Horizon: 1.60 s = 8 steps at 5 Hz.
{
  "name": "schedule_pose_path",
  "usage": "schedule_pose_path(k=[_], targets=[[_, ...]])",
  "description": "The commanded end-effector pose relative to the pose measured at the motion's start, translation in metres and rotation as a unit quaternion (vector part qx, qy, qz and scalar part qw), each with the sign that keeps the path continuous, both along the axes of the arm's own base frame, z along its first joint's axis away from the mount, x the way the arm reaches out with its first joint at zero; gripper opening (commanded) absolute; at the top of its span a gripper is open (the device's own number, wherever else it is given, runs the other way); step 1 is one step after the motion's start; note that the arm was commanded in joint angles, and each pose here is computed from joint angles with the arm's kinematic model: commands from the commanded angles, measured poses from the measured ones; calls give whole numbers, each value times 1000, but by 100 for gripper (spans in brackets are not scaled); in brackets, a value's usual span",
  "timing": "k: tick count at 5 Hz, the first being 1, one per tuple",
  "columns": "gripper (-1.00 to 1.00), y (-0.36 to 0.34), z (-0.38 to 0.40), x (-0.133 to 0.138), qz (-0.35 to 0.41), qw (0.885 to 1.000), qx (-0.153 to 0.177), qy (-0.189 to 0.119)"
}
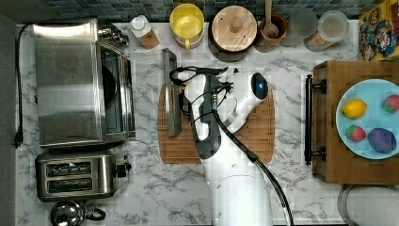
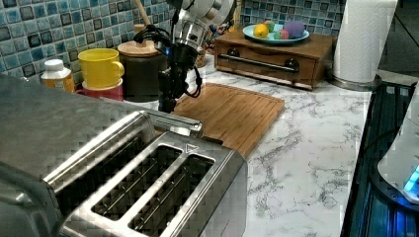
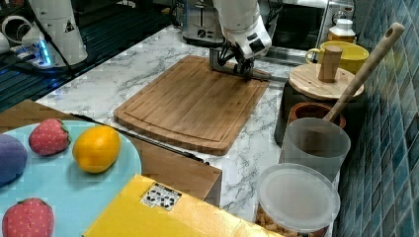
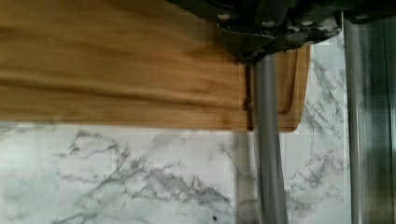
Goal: Close the oven.
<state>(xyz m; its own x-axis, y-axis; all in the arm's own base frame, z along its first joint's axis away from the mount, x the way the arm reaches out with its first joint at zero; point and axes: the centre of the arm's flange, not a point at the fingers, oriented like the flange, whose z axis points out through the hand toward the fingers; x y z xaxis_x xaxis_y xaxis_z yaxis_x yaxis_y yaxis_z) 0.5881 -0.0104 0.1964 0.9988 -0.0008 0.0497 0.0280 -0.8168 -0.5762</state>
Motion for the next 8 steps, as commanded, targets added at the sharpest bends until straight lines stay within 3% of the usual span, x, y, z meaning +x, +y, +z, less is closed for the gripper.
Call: schedule_pose_path(k=[1, 2, 4, 6, 8], targets=[[-100, 47, 80, 33, 33, 998, 19, -52], [-100, 57, 77, 37, 32, 998, 27, -49], [-100, 73, 67, 51, 45, 998, 40, -7], [-100, 91, 85, 52, 60, 996, 62, 0], [-100, 122, 83, 48, 108, 991, 71, 35]])
